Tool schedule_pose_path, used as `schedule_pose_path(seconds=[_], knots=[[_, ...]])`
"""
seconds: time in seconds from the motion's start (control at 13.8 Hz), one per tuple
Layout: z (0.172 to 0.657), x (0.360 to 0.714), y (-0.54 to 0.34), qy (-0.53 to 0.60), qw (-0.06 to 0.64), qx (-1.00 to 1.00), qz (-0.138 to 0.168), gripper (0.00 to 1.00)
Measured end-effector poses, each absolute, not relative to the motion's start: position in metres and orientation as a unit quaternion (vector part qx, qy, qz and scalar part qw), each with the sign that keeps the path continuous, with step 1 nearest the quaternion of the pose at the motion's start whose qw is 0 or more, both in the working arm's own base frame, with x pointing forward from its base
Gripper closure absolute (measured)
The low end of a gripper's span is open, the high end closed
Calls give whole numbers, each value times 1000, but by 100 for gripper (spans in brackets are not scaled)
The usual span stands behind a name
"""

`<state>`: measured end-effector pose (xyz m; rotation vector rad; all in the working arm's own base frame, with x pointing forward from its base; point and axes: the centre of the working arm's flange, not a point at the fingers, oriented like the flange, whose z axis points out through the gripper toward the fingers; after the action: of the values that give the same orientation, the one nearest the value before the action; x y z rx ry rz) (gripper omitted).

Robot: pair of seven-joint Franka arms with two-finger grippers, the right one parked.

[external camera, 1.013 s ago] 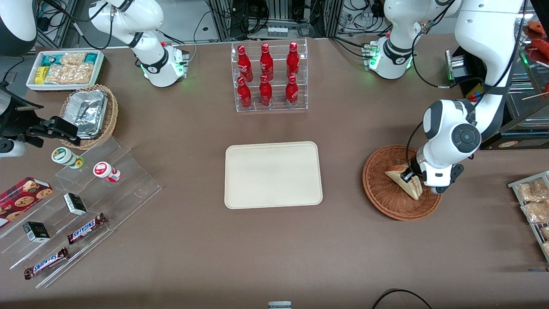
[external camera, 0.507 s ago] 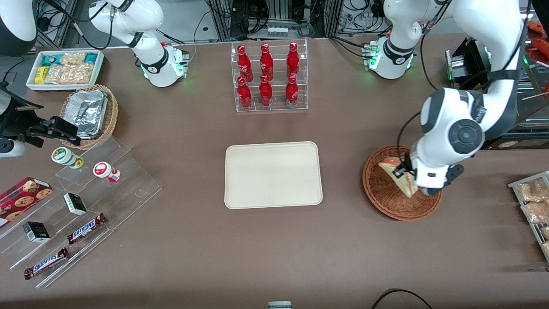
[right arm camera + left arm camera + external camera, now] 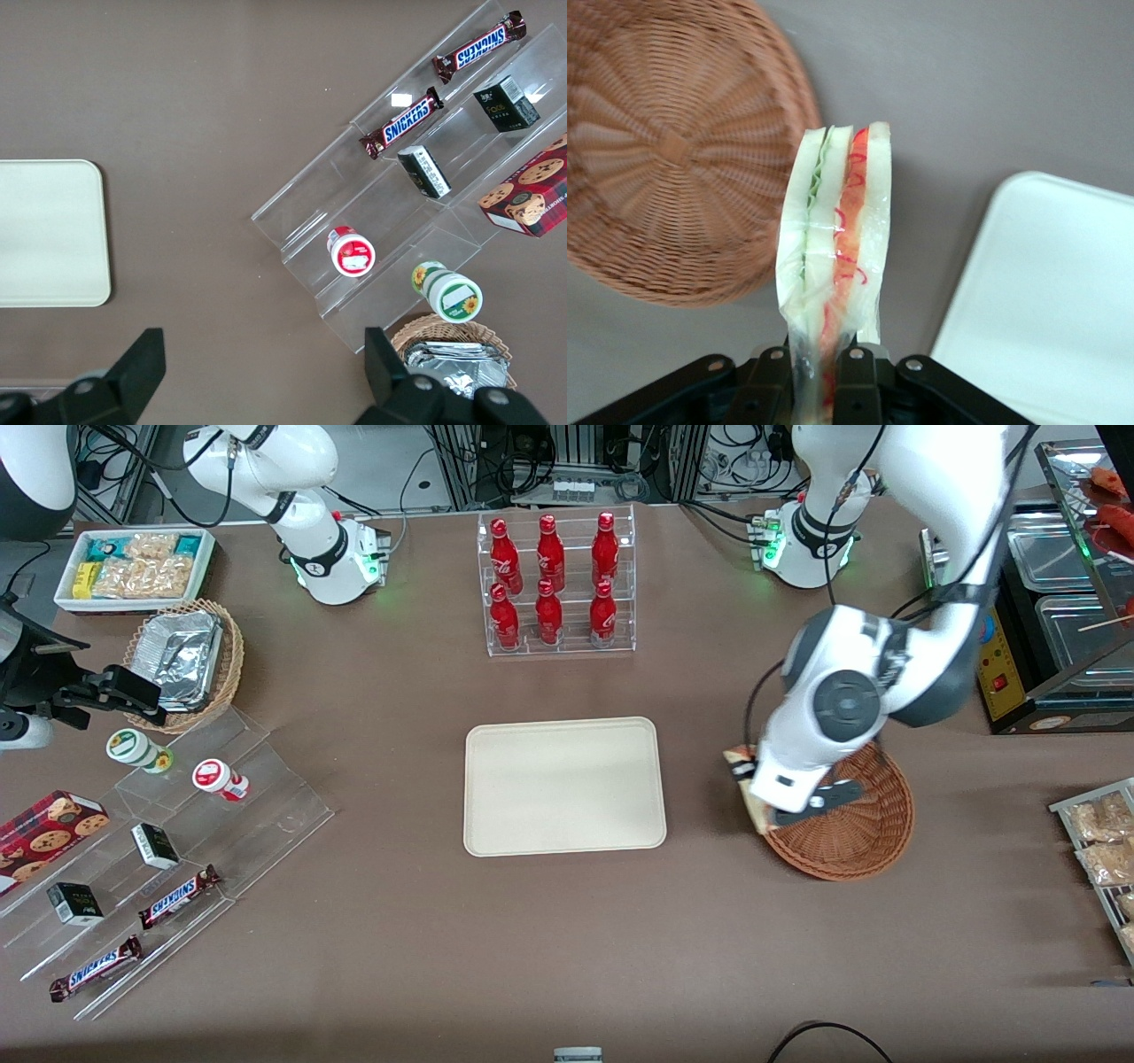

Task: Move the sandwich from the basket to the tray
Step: 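Lift the sandwich out of the basket and carry it toward the tray, then lower the sandwich onto the cream tray and open the left gripper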

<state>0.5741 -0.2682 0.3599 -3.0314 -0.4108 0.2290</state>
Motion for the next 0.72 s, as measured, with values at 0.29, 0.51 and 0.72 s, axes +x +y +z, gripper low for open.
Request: schedule_pose_path(seconds=[0.29, 0.51, 0.72], knots=[[346, 559, -348, -76, 32, -994, 74, 85], [334, 546, -404, -54, 26, -996, 73, 85], [317, 527, -464, -52, 22, -996, 71, 85]])
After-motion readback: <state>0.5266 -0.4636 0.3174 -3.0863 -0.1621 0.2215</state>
